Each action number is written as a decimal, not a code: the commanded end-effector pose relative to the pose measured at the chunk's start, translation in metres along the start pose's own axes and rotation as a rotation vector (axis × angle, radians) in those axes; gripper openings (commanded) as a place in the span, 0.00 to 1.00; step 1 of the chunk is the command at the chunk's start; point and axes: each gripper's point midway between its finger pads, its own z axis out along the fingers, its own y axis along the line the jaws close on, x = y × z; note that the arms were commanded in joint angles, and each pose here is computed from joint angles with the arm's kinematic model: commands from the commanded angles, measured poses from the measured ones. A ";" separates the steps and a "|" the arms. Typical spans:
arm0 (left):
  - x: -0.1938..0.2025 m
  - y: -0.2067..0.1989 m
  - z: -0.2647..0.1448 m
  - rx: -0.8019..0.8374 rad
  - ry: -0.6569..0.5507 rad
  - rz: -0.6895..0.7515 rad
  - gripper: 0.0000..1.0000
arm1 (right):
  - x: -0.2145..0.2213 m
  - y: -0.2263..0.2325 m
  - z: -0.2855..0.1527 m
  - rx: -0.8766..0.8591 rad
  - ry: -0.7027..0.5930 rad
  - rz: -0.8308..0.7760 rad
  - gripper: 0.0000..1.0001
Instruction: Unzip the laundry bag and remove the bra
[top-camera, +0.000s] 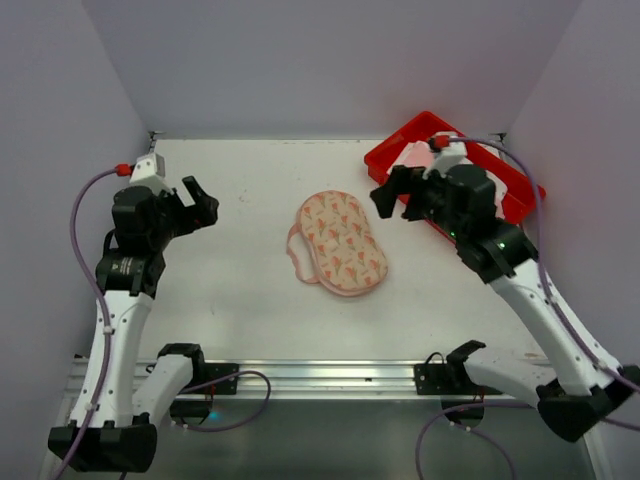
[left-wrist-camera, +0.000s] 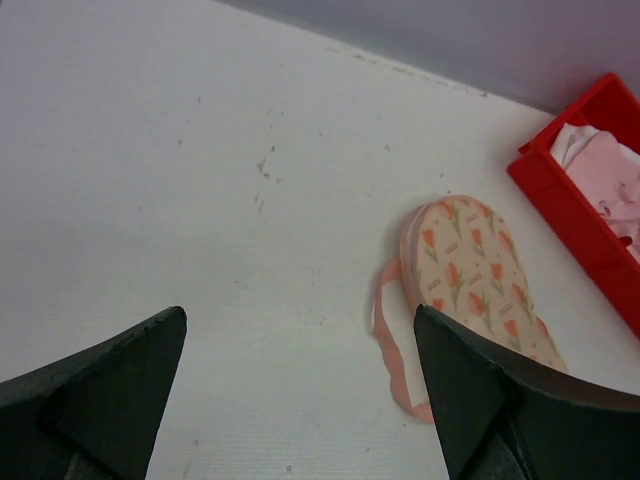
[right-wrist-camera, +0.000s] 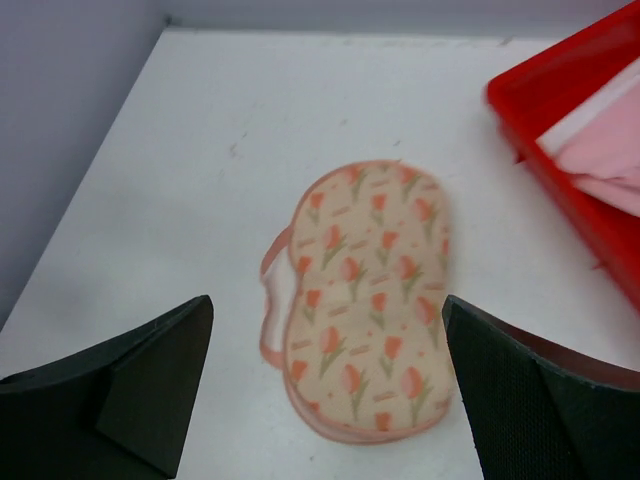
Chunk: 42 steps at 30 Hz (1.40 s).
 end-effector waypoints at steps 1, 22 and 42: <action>-0.038 -0.008 -0.042 -0.006 -0.110 0.046 1.00 | -0.012 -0.050 -0.051 0.207 -0.123 0.027 0.99; -0.077 -0.008 -0.193 -0.024 -0.482 0.129 1.00 | 0.022 -0.103 -0.279 0.292 -0.705 0.039 0.99; -0.032 -0.003 -0.154 0.017 -0.392 0.121 1.00 | 0.029 -0.097 -0.270 0.245 -0.681 0.057 0.99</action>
